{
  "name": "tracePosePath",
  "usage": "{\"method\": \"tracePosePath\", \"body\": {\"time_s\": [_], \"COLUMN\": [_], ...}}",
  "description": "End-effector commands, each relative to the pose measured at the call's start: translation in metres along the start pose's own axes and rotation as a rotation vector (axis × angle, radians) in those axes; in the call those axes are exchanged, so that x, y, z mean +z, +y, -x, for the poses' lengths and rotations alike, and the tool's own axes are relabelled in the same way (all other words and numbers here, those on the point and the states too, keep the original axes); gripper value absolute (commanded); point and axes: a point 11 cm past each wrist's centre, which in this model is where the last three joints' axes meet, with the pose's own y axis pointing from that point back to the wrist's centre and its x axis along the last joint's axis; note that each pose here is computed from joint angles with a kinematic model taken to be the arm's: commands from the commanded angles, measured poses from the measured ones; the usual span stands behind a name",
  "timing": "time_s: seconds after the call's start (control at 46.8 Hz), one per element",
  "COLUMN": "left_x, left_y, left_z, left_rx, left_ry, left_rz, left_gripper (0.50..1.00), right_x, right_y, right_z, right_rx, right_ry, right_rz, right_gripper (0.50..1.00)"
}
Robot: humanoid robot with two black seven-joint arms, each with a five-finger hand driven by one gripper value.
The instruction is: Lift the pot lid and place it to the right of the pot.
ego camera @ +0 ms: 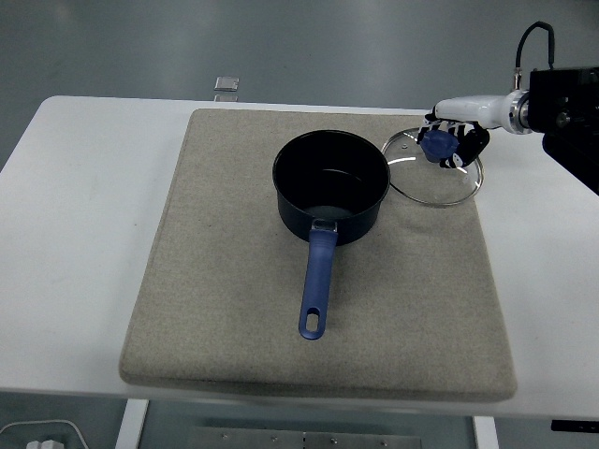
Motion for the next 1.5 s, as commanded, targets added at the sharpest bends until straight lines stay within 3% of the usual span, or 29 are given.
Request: {"method": "tracePosePath", "body": {"time_s": [0.0, 0.256, 0.406, 0.726, 1.261, 1.368, 1.474], "left_x": [0.000, 0.000, 0.000, 0.000, 0.000, 0.000, 0.000], "left_y": [0.000, 0.000, 0.000, 0.000, 0.000, 0.000, 0.000], "left_z": [0.000, 0.000, 0.000, 0.000, 0.000, 0.000, 0.000], "left_rx": [0.001, 0.001, -0.001, -0.001, -0.001, -0.001, 0.001], "left_ry": [0.000, 0.000, 0.000, 0.000, 0.000, 0.000, 0.000], "left_rz": [0.000, 0.000, 0.000, 0.000, 0.000, 0.001, 0.000], "left_gripper": [1.000, 1.000, 1.000, 1.000, 1.000, 1.000, 1.000], "right_x": [-0.001, -0.002, -0.003, -0.002, -0.003, -0.004, -0.009], "right_y": [-0.002, -0.003, -0.003, -0.003, -0.003, 0.002, 0.009], "right_z": [0.004, 0.006, 0.006, 0.006, 0.009, 0.005, -0.010], "right_rx": [-0.008, -0.004, -0.006, -0.009, -0.032, -0.067, -0.072], "right_ry": [0.000, -0.010, -0.012, -0.016, -0.025, -0.059, -0.134], "right_rz": [-0.003, -0.009, -0.011, -0.012, -0.016, -0.032, -0.068], "right_gripper": [0.500, 0.506, 0.692, 0.782, 0.803, 0.815, 0.817]}}
